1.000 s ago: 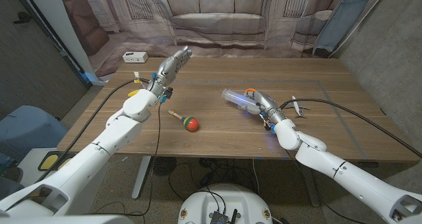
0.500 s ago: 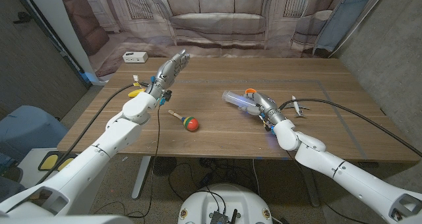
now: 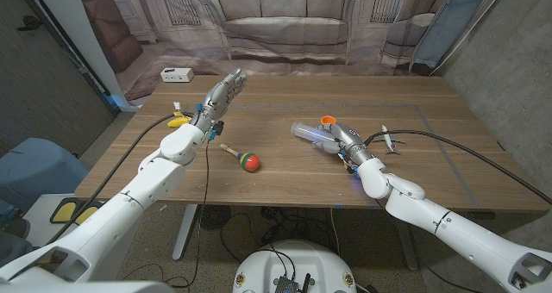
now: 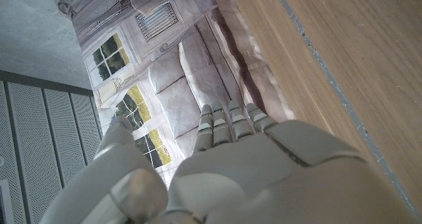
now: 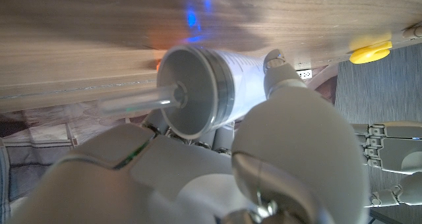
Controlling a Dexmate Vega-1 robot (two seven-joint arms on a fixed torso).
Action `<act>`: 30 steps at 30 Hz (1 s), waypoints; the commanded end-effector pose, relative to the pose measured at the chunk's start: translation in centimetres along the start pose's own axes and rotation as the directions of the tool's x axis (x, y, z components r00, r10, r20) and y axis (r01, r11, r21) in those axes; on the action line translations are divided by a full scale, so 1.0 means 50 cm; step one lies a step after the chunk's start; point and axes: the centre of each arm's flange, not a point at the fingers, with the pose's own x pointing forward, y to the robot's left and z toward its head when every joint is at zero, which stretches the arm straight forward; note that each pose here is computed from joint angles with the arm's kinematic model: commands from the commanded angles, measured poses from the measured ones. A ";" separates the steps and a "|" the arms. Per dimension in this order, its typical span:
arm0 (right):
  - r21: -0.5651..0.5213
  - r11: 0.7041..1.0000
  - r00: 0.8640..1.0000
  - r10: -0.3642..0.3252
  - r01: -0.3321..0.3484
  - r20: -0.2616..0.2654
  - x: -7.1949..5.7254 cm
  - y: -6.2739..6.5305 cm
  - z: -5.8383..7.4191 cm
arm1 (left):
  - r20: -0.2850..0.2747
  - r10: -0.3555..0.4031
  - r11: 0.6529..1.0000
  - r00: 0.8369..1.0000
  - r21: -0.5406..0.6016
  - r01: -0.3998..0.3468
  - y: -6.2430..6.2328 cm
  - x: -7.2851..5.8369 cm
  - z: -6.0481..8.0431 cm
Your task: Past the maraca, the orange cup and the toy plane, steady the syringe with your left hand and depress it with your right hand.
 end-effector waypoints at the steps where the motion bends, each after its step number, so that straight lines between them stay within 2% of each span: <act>1: -0.022 1.000 1.000 0.014 -0.015 -0.008 -0.002 0.006 -0.004 | -0.009 0.011 1.000 1.000 -0.008 -0.011 0.004 -0.006 -0.007; 10: -0.022 0.999 0.999 0.036 -0.036 -0.004 -0.001 0.008 -0.007 | -0.010 0.011 1.000 1.000 -0.010 -0.011 0.004 -0.009 -0.010; 24: -0.037 0.996 0.996 0.078 -0.079 -0.031 -0.005 0.017 -0.013 | -0.009 -0.001 1.000 1.000 -0.010 0.000 -0.002 -0.004 -0.009; 30: -0.008 0.996 0.995 0.083 -0.084 -0.049 -0.008 0.022 -0.026 | -0.004 -0.006 1.000 1.000 -0.005 0.006 -0.003 0.001 -0.004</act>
